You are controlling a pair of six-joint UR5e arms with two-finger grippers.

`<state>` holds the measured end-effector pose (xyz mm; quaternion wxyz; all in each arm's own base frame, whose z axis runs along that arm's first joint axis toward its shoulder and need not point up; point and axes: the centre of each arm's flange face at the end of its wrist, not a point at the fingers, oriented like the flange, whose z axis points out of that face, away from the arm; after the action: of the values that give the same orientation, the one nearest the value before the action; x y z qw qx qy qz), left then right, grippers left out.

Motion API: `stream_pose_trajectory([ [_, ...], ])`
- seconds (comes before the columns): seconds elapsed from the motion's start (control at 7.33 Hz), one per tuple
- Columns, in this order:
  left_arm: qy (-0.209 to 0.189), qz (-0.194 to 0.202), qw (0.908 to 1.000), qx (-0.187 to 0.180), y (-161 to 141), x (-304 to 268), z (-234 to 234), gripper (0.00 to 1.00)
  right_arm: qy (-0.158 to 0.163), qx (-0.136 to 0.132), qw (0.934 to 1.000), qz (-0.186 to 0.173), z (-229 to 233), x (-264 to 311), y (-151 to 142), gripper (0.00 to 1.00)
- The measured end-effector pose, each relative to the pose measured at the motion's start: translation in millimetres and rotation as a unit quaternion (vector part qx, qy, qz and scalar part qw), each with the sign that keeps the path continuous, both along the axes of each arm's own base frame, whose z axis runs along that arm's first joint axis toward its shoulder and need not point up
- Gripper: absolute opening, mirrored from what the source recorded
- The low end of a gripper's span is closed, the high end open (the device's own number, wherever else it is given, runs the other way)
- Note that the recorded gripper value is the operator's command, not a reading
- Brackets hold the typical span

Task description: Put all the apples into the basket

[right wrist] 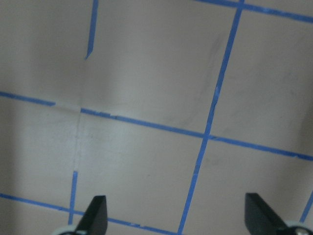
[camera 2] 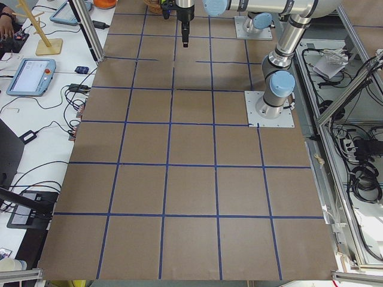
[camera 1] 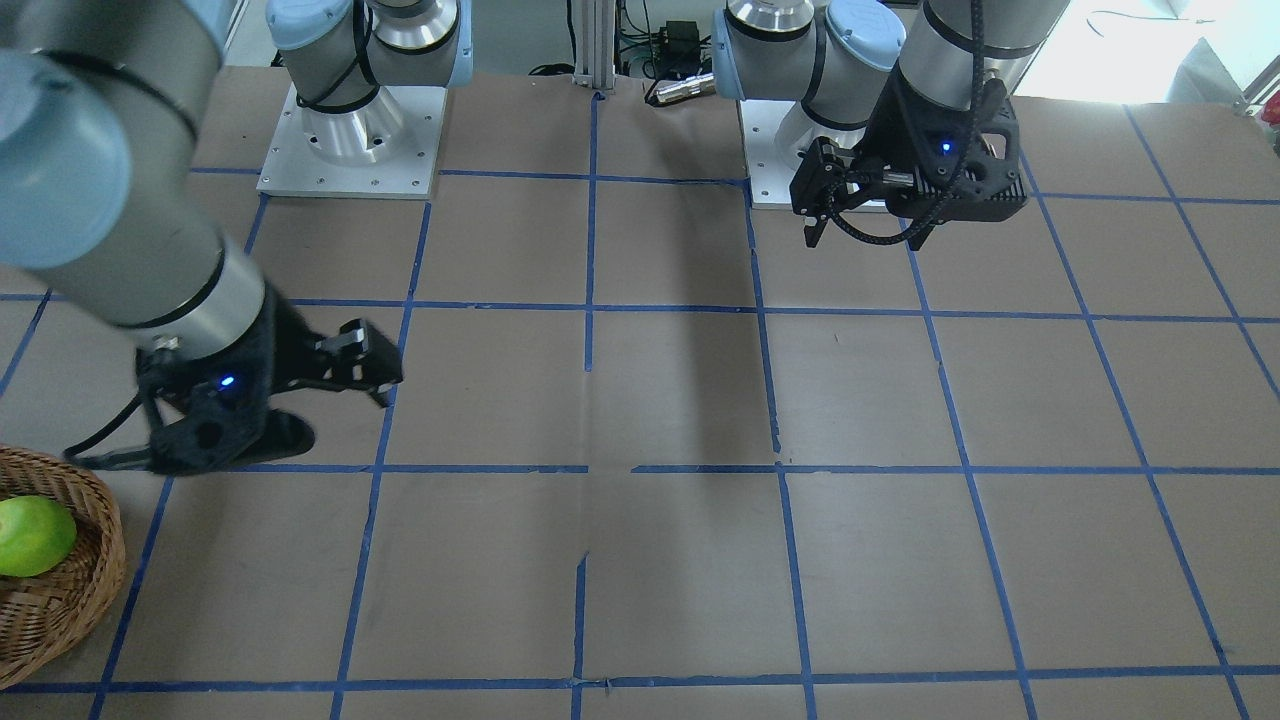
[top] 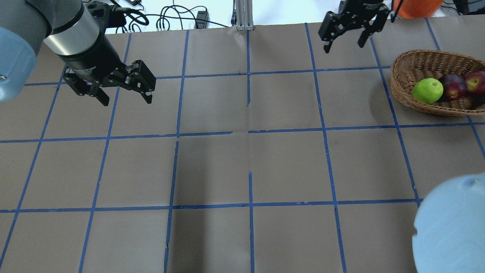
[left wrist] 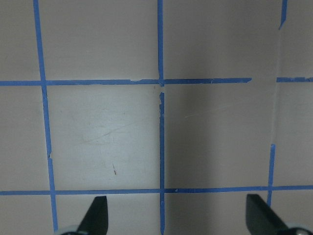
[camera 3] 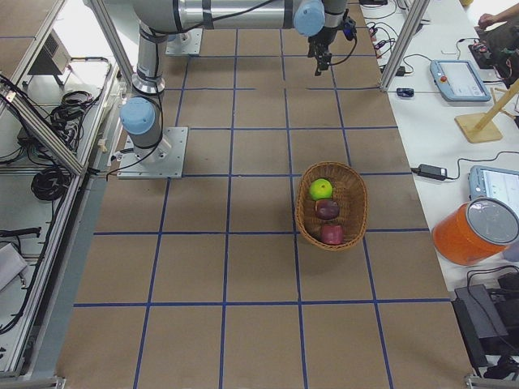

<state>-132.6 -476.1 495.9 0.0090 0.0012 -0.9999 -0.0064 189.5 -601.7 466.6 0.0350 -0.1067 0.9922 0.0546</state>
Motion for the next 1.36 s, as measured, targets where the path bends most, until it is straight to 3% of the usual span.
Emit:
stream_pose_trajectory([
  [0.27, 0.0, 0.0, 1.0, -0.001, 0.1, -0.1, 0.5, 1.0, 0.002, 0.014, 0.9999, -0.002, 2.8, 1.3, 47.9, 1.0],
  [0.41, 0.0, 0.001, 1.0, -0.001, 0.2, -0.1, 0.8, 1.0, 0.004, -0.002, 1.0, -0.008, -1.2, -10.2, 55.0, 1.0],
  [0.68, 0.001, 0.001, 1.0, -0.002, 1.1, -0.3, 1.7, 1.0, 0.023, -0.036, 0.999, -0.017, 5.5, -28.5, 52.8, 1.0],
  [1.36, 0.0, 0.002, 1.0, -0.003, 1.7, 0.2, 2.7, 1.0, 0.034, -0.059, 0.9975, -0.02, 24.1, -32.7, 60.9, 1.0],
])
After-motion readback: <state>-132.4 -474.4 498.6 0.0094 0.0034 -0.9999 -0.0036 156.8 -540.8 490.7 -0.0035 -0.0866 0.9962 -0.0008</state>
